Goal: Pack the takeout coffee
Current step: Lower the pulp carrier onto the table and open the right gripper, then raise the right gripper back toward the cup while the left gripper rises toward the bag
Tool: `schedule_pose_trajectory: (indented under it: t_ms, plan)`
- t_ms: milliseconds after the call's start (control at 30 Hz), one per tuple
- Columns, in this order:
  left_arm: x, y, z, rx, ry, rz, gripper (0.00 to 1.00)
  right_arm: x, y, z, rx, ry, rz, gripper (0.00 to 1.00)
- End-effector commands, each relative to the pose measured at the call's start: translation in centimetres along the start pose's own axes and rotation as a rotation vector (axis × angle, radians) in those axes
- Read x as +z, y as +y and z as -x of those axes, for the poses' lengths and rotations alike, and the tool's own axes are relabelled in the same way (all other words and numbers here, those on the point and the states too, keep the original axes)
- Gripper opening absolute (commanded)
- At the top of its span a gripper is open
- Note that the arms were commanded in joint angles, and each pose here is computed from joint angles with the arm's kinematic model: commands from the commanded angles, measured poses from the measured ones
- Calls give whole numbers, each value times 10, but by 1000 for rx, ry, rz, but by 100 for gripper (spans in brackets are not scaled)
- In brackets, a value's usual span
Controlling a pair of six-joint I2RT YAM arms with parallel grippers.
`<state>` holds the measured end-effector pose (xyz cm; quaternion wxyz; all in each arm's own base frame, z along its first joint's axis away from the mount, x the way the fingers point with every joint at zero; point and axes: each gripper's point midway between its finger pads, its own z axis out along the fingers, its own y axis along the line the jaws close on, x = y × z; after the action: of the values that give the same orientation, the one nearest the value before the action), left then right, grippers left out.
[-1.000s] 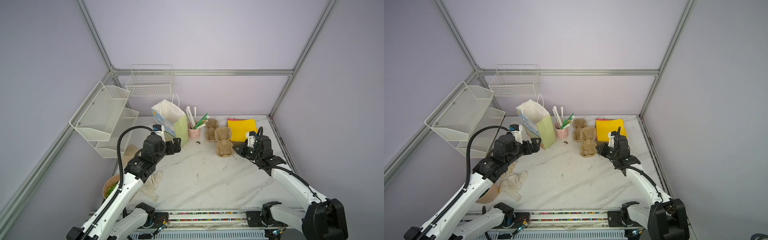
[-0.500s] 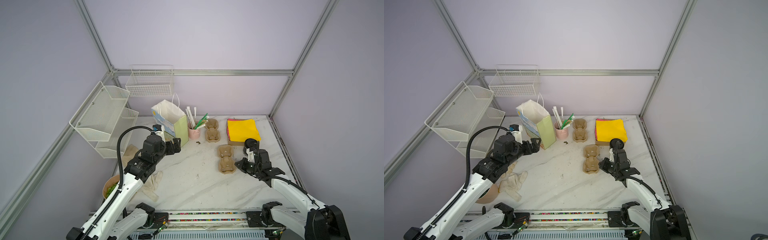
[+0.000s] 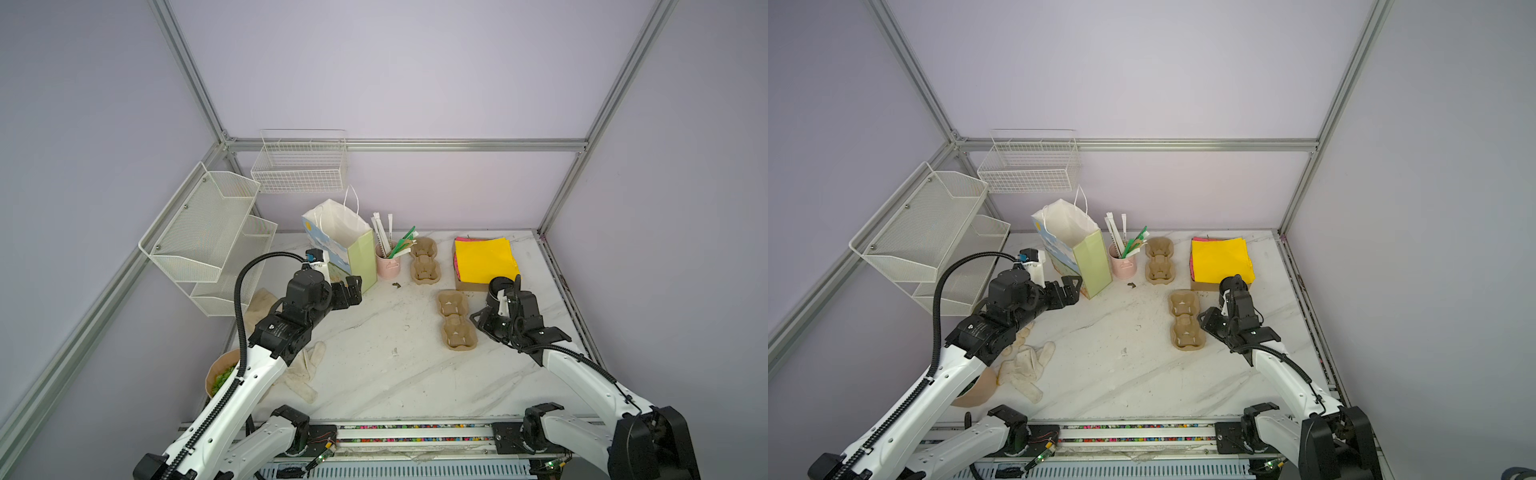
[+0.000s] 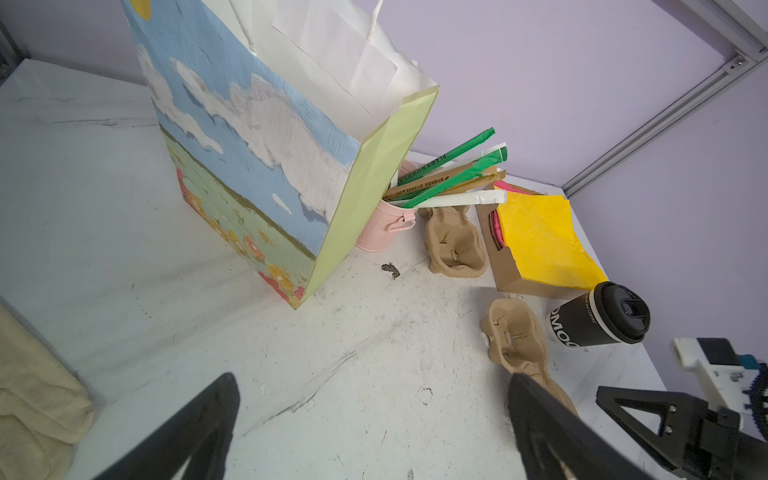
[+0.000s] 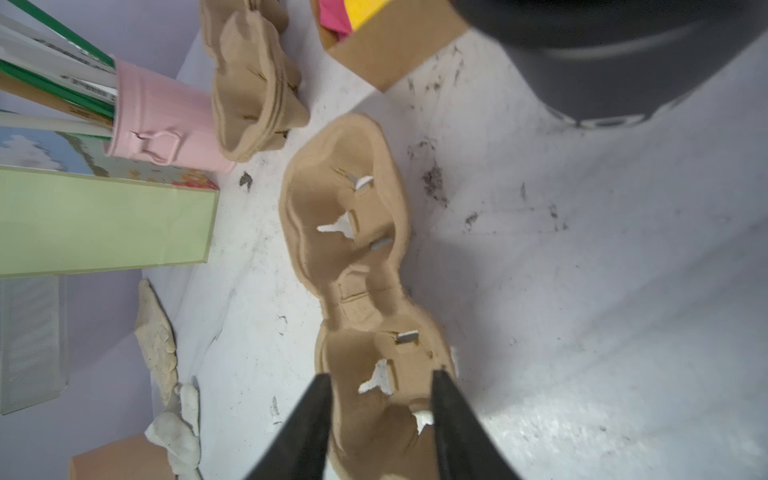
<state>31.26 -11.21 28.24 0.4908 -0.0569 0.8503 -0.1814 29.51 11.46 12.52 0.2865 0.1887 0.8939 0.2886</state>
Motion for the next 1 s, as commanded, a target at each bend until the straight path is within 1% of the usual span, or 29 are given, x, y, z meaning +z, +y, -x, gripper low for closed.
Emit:
schedule_pose_trajectory:
  t_ms: [0,100,167,233,367,467,567,633,733,967]
  plan:
    - [0,3,4,10,-32,7,100,-15,13,24,-48,-69,-31,61]
    - [-7,-1,14,-14,-62,-5,100,-23,33,41,-81,-95,-4,72]
    - [-15,-3,26,-29,-90,-5,100,-30,51,58,-116,-135,24,76]
    - [-22,-5,35,-37,-105,-2,100,-33,65,71,-146,-155,47,77]
    - [-31,-7,46,-33,-116,11,100,-32,105,89,-164,-171,154,77]
    - [-33,-4,50,-22,-136,31,100,-24,137,90,-214,-176,184,77]
    - [-33,0,51,-16,-139,51,100,-11,163,82,-281,-169,161,76]
    - [-33,0,52,-20,-142,53,100,-6,174,81,-294,-164,173,76]
    - [-30,-1,59,-31,-153,59,100,5,183,76,-291,-146,193,75]
    - [-29,5,89,-79,-201,125,100,14,178,67,-311,-143,143,75]
